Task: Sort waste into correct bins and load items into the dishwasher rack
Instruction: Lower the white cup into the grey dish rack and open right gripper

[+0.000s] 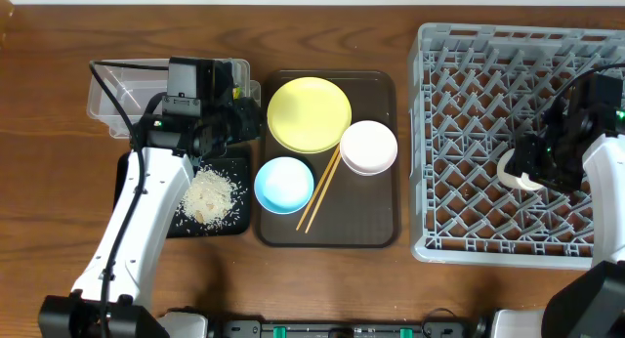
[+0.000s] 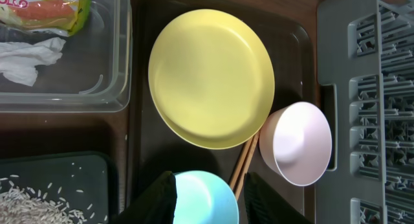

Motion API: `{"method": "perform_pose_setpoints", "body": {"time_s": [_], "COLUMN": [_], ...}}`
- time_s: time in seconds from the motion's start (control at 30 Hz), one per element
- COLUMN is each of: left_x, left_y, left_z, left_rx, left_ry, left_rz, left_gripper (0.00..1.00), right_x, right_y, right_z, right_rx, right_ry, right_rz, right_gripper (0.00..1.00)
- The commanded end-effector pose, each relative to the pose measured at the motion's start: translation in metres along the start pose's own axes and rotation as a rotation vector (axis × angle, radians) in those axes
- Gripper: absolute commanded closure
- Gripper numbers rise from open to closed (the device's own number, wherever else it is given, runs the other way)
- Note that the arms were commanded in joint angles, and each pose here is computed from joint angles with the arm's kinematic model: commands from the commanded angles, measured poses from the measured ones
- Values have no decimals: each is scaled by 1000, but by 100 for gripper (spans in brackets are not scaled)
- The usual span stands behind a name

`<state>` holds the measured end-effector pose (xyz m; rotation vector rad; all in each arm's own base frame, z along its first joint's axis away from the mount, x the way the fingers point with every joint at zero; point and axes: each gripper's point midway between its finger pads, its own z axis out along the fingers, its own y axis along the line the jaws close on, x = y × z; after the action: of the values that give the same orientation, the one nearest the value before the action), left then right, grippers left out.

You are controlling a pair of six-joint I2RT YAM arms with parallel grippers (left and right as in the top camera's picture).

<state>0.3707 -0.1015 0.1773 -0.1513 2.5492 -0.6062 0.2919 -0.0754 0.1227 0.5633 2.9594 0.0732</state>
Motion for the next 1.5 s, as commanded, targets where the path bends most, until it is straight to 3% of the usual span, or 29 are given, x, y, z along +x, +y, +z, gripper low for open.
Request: {"method": "perform_pose_setpoints", "body": {"time_s": [0.0, 0.1, 0.23, 0.37, 1.07, 1.47], "left_x": [-1, -1, 0, 0, 0, 0], "left_y": [2, 2, 3, 3, 3, 3], "left_z": [-2, -2, -2, -2, -2, -2], "left_rx": [-10, -10, -11, -12, -12, -12], "left_ry": [-7, -6, -1, 0, 0, 0], "left_rz": [18, 17, 16, 15, 15, 15], "left_gripper": [63, 63, 63, 63, 63, 62], "right_x": [-9, -10, -11, -10, -2, 3], "right_y": [9, 12, 14, 14, 41, 23], "right_z": [12, 13, 12, 8, -6, -4], "right_rx": [-28, -29, -30, -32, -109, -6], "right_ry": [12, 7, 2, -6, -28, -8], "right_rz": [-10, -18, -24, -23, -100, -96], "right_gripper": [77, 77, 95, 99, 99, 95]}}
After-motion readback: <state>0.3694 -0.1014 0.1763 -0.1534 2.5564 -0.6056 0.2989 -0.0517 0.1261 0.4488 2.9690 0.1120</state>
